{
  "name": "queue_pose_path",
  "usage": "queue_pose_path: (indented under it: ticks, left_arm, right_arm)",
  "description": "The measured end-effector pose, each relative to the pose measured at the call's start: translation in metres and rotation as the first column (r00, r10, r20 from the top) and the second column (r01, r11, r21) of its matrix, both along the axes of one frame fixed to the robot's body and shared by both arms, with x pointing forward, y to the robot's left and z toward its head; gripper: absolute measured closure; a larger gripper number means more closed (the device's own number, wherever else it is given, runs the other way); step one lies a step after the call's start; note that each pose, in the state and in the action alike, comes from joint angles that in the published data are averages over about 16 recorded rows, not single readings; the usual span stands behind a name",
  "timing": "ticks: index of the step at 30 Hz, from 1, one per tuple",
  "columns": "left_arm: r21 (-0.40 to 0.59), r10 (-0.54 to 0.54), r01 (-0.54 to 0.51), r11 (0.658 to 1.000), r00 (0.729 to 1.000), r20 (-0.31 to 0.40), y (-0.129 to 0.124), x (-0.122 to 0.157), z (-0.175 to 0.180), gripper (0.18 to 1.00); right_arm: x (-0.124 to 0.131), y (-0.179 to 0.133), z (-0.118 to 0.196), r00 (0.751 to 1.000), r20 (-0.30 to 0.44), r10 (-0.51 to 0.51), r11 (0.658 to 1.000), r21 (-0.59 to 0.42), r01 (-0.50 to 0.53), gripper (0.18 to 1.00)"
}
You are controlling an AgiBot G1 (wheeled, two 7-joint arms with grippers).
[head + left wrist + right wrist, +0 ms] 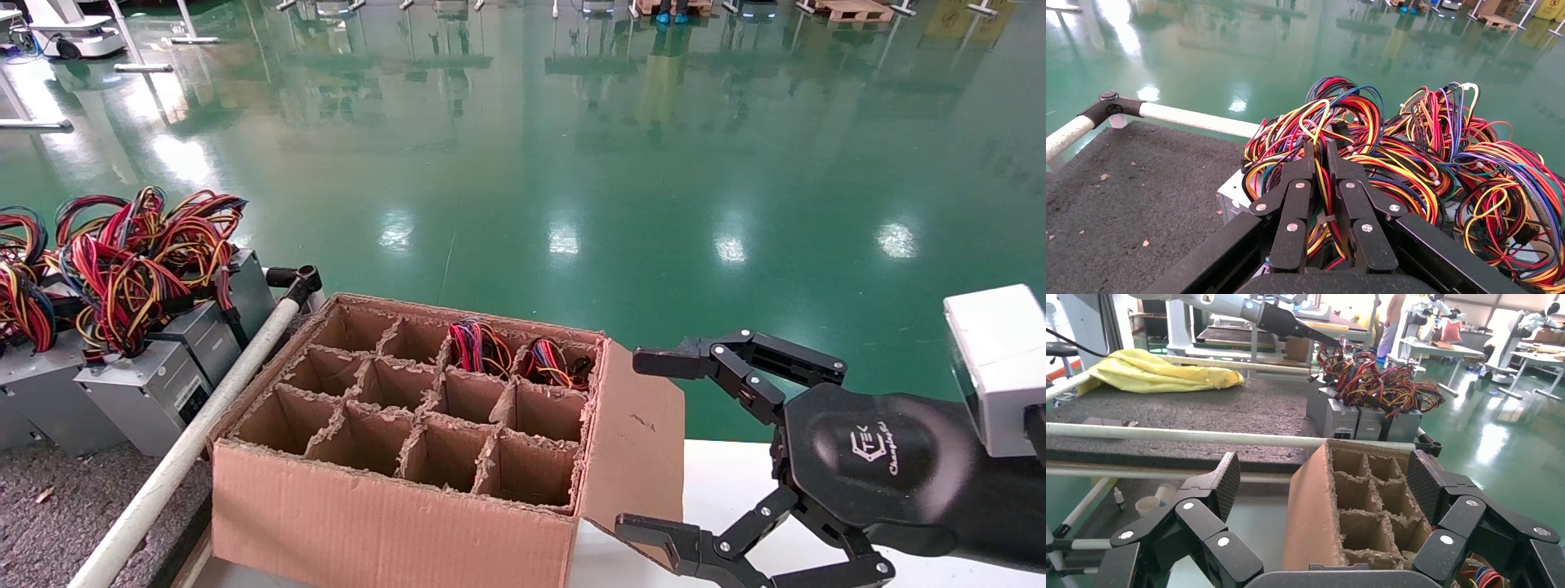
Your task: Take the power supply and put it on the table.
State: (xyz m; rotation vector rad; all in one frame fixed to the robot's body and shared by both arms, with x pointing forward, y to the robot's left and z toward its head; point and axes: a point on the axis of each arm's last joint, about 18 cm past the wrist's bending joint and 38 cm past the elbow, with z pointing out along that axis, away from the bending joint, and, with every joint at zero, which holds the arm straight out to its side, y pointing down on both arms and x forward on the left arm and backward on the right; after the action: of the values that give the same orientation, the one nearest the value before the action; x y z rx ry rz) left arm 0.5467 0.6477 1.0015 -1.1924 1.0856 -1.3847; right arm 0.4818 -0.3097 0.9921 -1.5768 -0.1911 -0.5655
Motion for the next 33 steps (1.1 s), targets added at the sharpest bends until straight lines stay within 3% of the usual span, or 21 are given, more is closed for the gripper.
queue_pose_path:
  ticks: [9,22,27,33]
  left_arm:
    - [0.0,-0.001,0.001,1.0,1.0,0.001,0.0,0.0,0.0,0.933]
    - [0.049,0.014,-0.015,0.999,1.0,0.025,0.005,-0.009,0.012,0.738]
    - [0.101,0.021,-0.031,0.994,0.995,0.098,0.008,-0.018,0.037,0.631]
    - [0.15,0.011,-0.048,0.987,0.971,0.24,0.001,-0.023,0.079,0.487]
  right_arm:
    - [0.0,0.0,0.0,1.0,0.0,0.0,1.0,0.0,0.0,0.178]
    - [0.0,0.0,0.0,1.0,0.0,0.0,1.0,0.0,0.0,0.178]
    - [0.0,0.0,0.0,1.0,0.0,0.0,1.0,0.0,0.0,0.178]
    - [0.0,0.0,0.0,1.0,0.0,0.0,1.0,0.0,0.0,0.178]
